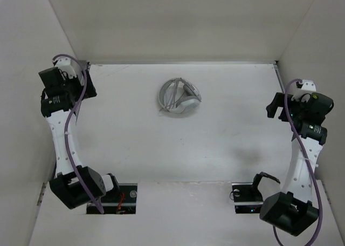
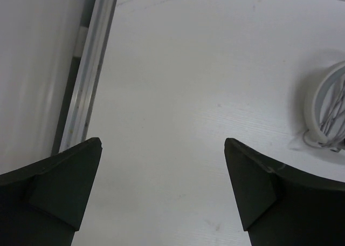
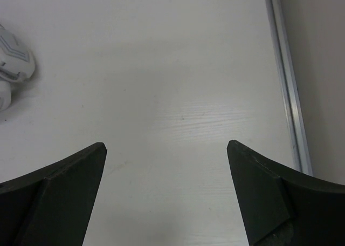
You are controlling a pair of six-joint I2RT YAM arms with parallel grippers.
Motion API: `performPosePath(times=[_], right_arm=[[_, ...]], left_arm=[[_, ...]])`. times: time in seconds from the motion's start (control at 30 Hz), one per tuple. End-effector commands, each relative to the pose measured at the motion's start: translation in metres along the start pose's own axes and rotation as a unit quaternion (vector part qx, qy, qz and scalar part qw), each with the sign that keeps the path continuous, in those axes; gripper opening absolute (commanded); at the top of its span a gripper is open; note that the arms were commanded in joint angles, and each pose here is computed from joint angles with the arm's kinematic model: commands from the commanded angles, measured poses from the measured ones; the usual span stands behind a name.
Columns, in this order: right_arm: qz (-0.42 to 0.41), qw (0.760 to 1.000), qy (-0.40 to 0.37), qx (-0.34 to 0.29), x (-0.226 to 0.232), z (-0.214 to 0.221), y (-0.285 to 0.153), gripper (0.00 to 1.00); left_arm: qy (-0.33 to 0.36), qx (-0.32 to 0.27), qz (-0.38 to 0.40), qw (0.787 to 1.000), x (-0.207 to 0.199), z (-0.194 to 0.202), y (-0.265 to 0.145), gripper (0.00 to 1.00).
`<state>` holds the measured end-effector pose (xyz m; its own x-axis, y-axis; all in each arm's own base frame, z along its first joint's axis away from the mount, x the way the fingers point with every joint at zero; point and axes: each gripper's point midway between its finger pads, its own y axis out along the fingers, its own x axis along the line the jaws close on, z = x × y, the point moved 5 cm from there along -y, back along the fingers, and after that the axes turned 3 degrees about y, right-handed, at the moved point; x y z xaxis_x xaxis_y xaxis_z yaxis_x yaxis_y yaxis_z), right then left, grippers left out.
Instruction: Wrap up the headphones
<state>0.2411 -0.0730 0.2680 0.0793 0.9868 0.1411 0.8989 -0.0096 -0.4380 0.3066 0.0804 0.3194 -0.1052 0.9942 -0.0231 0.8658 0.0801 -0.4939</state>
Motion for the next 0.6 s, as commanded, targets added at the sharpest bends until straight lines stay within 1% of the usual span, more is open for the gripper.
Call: performPosePath(times=[0.0,0.07,0.13,0.2,0.27,0.33,0.43,0.57], right_arm=[[0.027,0.998,0.049,0.034,-0.002,0.001,-0.013,1.0],[0.045,0.995,0.069,0.062,-0.007,0.001,-0.021,1.0],[0.051,0.993,0.067,0.086,-0.011,0.004,-0.023,1.0],[0.06,0.991,0.069,0.095,-0.016,0.005,-0.024,1.0],[0.076,0.991,0.074,0.075,-0.022,0.001,-0.025,1.0],[0.09,0.993,0.071,0.038,-0.027,-0.006,-0.028,1.0],[0.092,0.994,0.05,-0.005,-0.027,-0.015,-0.032,1.0],[0.091,0.994,0.048,-0.022,-0.025,-0.017,-0.03,1.0]], left_arm=[[-0.048,0.032,0.019,0.998,0.015,0.03,0.008,1.0],[-0.081,0.036,0.007,0.996,0.035,0.046,0.014,1.0],[-0.094,0.039,0.0,0.995,0.046,0.054,0.018,1.0],[-0.109,0.042,-0.005,0.993,0.056,0.061,0.023,1.0],[-0.112,0.041,-0.008,0.993,0.061,0.063,0.024,1.0],[-0.106,0.035,-0.013,0.994,0.065,0.063,0.026,1.0],[-0.098,0.025,-0.018,0.995,0.066,0.063,0.025,1.0],[-0.092,0.025,-0.019,0.995,0.067,0.067,0.025,1.0]])
